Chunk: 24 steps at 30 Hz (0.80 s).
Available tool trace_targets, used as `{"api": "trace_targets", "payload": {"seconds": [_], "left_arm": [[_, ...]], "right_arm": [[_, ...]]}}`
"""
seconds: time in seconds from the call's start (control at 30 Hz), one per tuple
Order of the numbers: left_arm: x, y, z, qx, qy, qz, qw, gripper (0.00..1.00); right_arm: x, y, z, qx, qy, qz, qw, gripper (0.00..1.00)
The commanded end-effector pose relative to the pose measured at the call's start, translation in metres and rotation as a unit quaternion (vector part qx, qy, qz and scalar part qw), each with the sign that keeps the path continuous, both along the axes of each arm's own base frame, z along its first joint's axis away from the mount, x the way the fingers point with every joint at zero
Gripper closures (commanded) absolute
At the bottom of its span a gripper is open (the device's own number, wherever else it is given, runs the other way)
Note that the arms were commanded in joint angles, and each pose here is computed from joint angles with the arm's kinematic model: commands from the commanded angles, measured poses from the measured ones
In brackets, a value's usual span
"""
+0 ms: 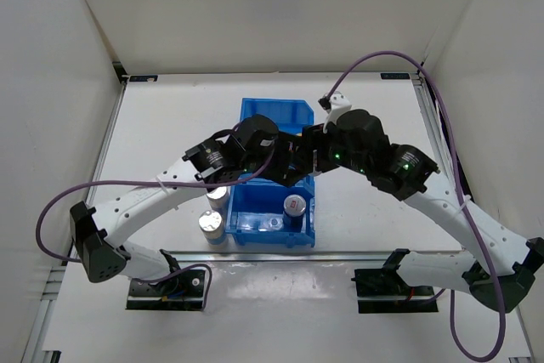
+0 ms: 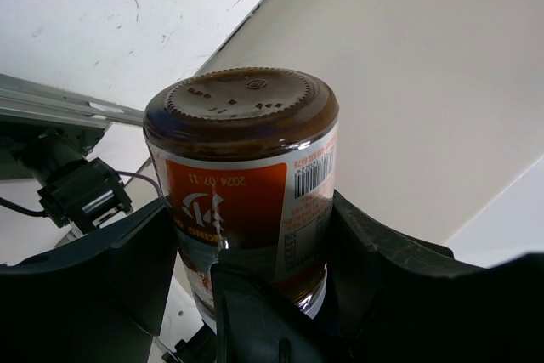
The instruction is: Organize the condiment bottles
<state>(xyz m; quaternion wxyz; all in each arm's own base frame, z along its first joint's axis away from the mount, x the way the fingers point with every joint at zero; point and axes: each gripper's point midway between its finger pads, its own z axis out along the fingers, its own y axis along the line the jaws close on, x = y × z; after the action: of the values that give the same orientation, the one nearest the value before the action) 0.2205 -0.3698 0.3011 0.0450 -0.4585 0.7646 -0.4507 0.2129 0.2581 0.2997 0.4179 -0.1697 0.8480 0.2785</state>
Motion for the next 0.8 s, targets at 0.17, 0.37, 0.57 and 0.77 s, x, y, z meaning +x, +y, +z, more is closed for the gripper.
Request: {"api": "trace_targets", "payload": {"seconds": [0.17, 0.37, 0.57, 0.77], "left_arm": [[0.004, 0.008, 0.049, -0.083, -0.035, 0.037, 0.995, 0.28], [0.000, 0.011, 0.042, -0.081, -0.027, 0.035, 0.996, 0.02], [-0.005, 0.015, 0.036, -0.078, -0.021, 0.031, 0.996, 0.01], [-0.009, 0.033, 0.048, -0.081, -0.053, 0.033, 0.995, 0.01]], "right_arm": [[-0.008, 0.005, 0.020, 0.030, 0.030, 0.003, 0.999, 1.00], [-0.013, 0.009, 0.016, 0.027, 0.041, 0.022, 0.999, 1.00], [-0.016, 0.014, 0.013, 0.025, 0.054, 0.036, 0.998, 1.00], [-0.020, 0.016, 0.010, 0.022, 0.065, 0.045, 0.997, 1.00]]}}
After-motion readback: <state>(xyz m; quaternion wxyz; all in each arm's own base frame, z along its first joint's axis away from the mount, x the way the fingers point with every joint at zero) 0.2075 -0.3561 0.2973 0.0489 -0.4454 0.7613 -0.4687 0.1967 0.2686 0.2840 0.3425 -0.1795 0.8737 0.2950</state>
